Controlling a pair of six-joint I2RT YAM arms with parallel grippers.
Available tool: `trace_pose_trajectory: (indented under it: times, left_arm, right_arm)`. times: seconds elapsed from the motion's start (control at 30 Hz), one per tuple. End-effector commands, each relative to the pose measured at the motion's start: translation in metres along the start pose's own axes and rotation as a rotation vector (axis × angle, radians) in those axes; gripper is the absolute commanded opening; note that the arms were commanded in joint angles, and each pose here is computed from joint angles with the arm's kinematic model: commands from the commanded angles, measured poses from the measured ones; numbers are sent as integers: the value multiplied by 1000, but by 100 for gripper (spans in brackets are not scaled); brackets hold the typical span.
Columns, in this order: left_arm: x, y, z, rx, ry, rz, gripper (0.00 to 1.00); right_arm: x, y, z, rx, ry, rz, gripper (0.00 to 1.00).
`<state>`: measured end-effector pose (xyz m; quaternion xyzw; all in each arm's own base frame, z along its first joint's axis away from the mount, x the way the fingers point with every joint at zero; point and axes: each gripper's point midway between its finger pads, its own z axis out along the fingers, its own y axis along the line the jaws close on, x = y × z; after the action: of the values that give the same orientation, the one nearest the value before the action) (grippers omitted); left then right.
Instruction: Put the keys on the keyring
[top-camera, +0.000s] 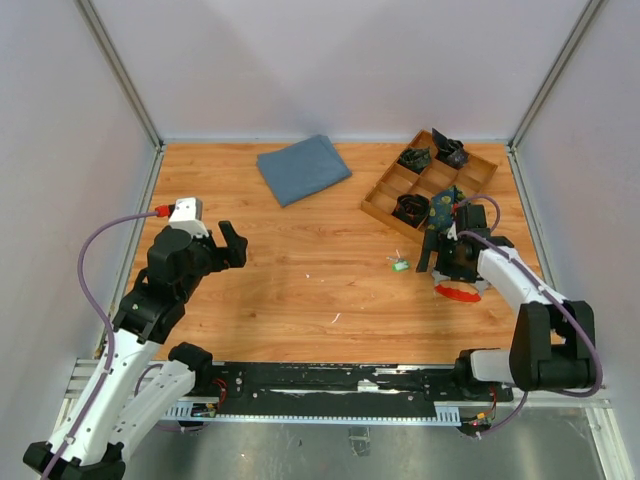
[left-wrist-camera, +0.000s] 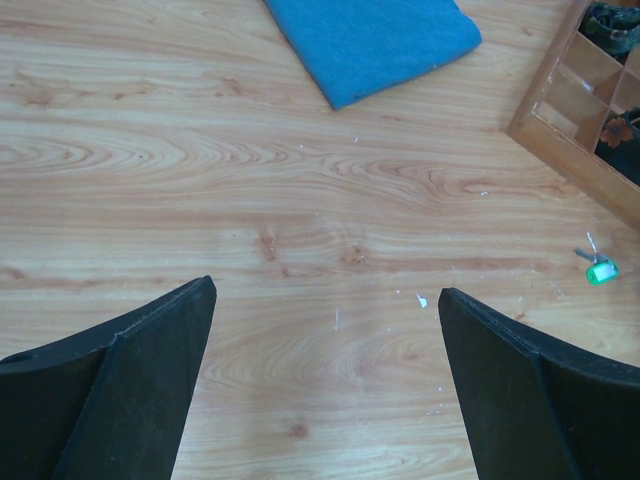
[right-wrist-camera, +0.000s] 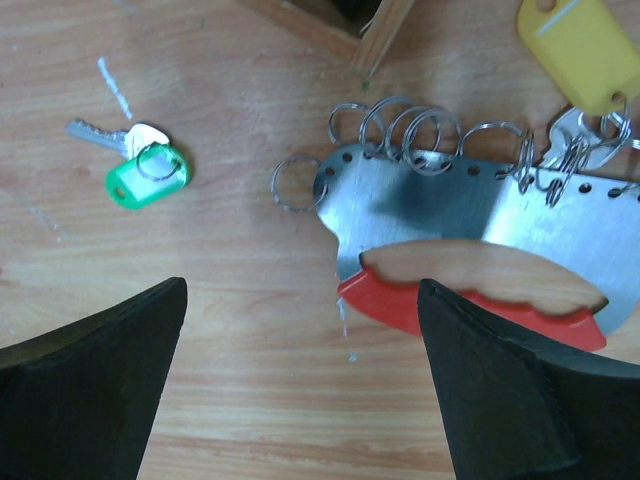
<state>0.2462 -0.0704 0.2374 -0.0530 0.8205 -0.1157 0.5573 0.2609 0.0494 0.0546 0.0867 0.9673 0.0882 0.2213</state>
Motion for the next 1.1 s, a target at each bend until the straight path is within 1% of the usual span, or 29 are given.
trace_pose_trajectory:
  times: [0.0,0.2,0.5,0.73,0.83,0.97,1.07]
  left_arm:
    - [-5,-4,1,17,-24,-5,100]
    - [-5,-3,2,14,-21,-3,100]
    - [-3,-3,4,13,-13,0,100]
    - [-2,-3,4,12,-10,1,100]
    - [-3,-3,4,12,-11,1,100]
    - [-3,-4,4,16,-11,1,100]
    - [-2,-4,5,16,-7,3,100]
  right_arm:
    - [-19,-3,14,-8,-32,24,98]
    - [-14,-11,25,19,-2,23,98]
    - [4,5,43,-79,76,19,98]
    - [31,19,35,-93,111,-16,99]
    - [45,14,30,-60,104,-11,99]
    - [51,3,26,-11,76,-1,99]
    - [52,7,24,-30,86,-5,99]
